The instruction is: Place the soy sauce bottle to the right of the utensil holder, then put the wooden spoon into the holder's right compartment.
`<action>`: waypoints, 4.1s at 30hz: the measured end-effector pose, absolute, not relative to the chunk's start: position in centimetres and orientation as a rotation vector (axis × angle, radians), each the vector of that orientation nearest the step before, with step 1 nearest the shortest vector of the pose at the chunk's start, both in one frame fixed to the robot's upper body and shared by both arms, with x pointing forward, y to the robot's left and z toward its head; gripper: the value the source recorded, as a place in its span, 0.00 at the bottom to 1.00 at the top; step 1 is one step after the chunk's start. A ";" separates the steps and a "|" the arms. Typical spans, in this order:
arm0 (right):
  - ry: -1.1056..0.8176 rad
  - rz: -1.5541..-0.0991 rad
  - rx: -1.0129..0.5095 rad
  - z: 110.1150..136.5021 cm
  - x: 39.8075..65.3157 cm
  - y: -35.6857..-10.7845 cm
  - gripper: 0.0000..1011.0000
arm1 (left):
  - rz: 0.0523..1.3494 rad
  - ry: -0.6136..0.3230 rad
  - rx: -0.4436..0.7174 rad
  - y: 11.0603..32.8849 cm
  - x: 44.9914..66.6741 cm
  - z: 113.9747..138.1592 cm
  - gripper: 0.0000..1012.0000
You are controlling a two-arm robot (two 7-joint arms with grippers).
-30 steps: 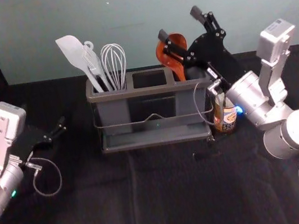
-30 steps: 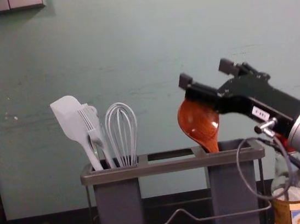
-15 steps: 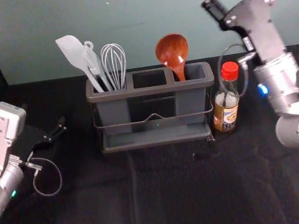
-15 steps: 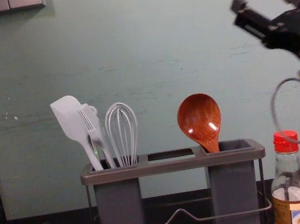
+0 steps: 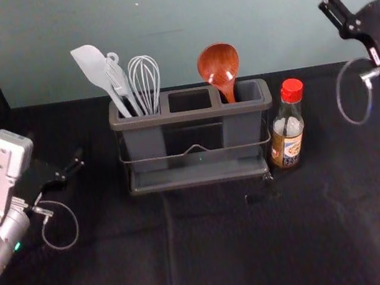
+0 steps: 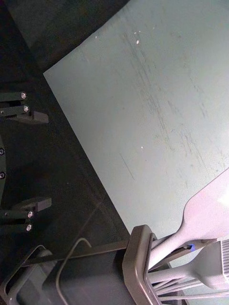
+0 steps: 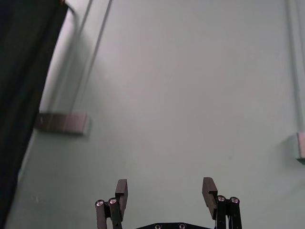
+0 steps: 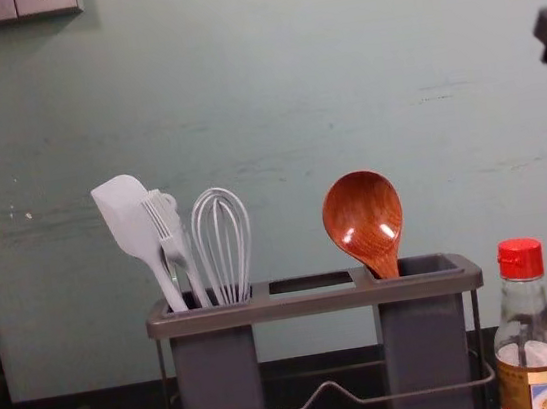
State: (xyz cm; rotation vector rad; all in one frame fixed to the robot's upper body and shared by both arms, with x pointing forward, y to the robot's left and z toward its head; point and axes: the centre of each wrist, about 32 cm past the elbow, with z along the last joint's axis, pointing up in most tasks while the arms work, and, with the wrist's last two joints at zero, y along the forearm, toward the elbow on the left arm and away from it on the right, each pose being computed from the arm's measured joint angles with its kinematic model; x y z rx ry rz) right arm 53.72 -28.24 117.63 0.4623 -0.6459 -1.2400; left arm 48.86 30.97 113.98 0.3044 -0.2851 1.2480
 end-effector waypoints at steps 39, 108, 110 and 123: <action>-0.475 -1.390 -0.250 113.6 48.3 -30.5 0.99 | 1.248 -0.285 0.304 31.0 48.9 114.0 0.99; -0.345 -1.370 -0.305 112.0 47.3 -31.0 0.99 | 1.248 -0.285 0.304 31.0 48.9 114.0 0.99; -0.344 -1.370 -0.305 112.0 47.3 -31.0 0.99 | 1.248 -0.285 0.304 31.0 48.9 114.0 0.99; -0.344 -1.370 -0.305 112.0 47.3 -31.0 0.99 | 1.248 -0.285 0.304 31.0 48.9 114.0 0.99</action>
